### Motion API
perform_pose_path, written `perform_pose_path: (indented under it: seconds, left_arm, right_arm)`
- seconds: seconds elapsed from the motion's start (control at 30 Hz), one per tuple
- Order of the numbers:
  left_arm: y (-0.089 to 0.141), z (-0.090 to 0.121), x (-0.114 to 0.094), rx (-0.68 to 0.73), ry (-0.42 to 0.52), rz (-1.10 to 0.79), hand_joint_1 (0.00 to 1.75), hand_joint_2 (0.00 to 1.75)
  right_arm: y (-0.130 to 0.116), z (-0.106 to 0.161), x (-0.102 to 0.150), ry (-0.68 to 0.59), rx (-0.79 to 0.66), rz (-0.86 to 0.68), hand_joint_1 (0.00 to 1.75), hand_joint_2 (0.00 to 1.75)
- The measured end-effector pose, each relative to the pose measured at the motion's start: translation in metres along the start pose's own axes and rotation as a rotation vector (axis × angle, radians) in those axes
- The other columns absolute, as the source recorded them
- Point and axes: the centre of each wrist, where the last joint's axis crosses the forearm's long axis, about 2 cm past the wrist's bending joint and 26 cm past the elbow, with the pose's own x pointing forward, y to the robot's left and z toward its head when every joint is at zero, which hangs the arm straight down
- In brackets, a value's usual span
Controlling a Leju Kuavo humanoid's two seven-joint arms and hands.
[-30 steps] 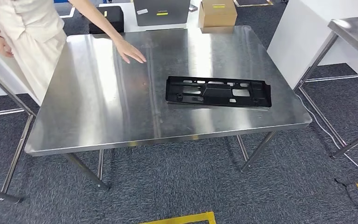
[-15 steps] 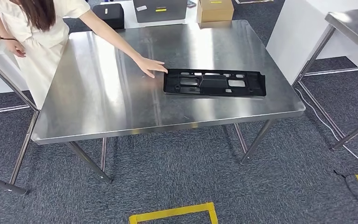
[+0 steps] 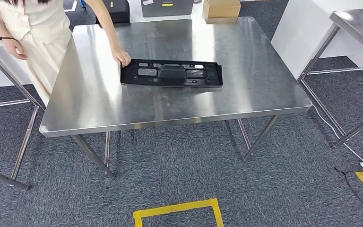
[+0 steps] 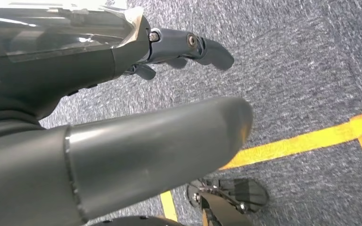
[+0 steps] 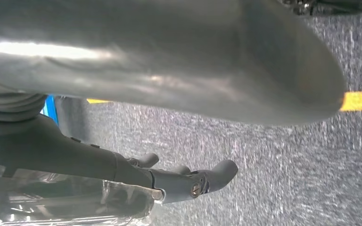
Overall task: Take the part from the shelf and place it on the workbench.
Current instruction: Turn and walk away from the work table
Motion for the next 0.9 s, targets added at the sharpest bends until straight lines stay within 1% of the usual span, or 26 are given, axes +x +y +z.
perform_pose_path:
  seconds: [0.37, 0.6, 0.8, 0.9]
  left_arm:
    - [-0.001, -0.001, 0.002, -0.020, -0.023, -0.053, 0.00, 0.00]
    - [-0.005, -0.006, 0.026, -0.036, -0.063, -0.101, 0.00, 0.00]
    - [-0.009, -0.008, 0.035, -0.054, -0.092, -0.124, 0.00, 0.00]
    - [-0.009, -0.010, 0.044, -0.071, -0.115, -0.141, 0.00, 0.00]
  right_arm:
    - [0.001, 0.000, -0.001, 0.014, -0.011, -0.043, 0.00, 0.00]
    - [0.001, 0.001, -0.002, 0.032, -0.019, -0.107, 0.00, 0.00]
    - [0.001, 0.001, -0.003, 0.046, -0.032, -0.139, 0.00, 0.00]
    - [0.001, 0.001, -0.004, 0.059, -0.047, -0.168, 0.00, 0.00]
